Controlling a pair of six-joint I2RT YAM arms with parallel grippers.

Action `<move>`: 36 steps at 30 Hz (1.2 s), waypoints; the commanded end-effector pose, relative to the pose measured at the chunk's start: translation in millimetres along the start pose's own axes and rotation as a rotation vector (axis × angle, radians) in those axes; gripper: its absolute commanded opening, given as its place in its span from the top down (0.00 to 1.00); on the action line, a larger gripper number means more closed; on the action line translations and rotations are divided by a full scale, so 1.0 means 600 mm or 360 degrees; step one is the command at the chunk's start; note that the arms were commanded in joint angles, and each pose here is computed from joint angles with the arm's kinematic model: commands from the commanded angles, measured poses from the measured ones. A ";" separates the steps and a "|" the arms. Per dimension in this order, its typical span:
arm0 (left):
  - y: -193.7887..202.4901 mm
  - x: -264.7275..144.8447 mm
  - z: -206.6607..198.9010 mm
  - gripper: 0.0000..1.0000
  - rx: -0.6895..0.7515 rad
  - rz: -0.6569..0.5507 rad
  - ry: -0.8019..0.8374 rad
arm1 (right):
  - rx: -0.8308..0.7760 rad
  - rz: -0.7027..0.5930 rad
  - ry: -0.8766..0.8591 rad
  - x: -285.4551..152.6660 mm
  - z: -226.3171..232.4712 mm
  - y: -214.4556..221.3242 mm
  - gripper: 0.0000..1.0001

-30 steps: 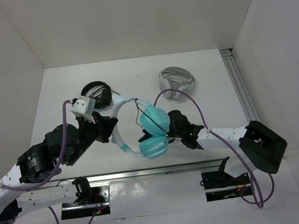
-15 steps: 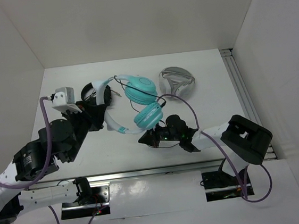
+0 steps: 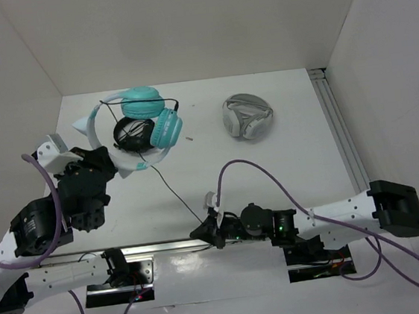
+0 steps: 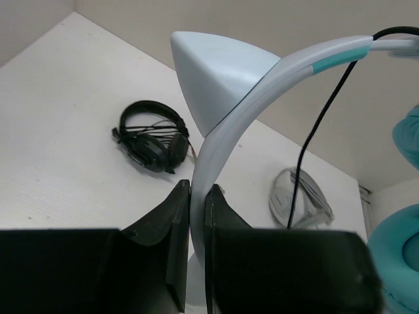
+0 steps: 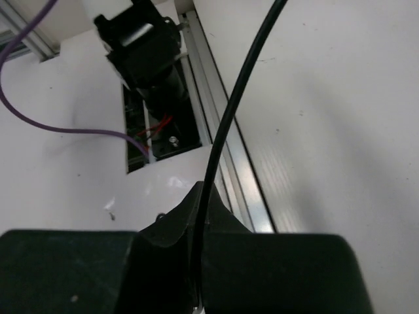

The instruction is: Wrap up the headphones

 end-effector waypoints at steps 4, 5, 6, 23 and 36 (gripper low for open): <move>0.024 0.053 0.001 1.00 0.0034 -0.0119 -0.0286 | -0.0226 0.0127 0.0184 -0.007 0.079 -0.052 1.00; 0.040 0.065 0.000 1.00 0.0084 -0.0088 -0.0319 | -0.0259 0.0131 0.0194 -0.009 0.090 -0.060 1.00; 0.055 0.074 0.002 1.00 0.0141 -0.0014 -0.0320 | -0.0313 0.0143 0.0215 -0.012 0.101 -0.079 1.00; 0.244 0.146 0.003 1.00 0.1115 0.1159 0.0138 | -0.0950 0.0289 0.1133 -0.062 0.000 -0.232 1.00; 0.292 0.029 0.012 1.00 0.1265 0.1489 0.0916 | -0.0882 0.0197 0.1616 -0.100 -0.145 -0.261 1.00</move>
Point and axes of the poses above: each gripper's point midway between its finger pads, its own x axis out along the fingers, its own z axis along the line the jaws close on, y = z × x, the point moved 10 cm from there along -x, back along the fingers
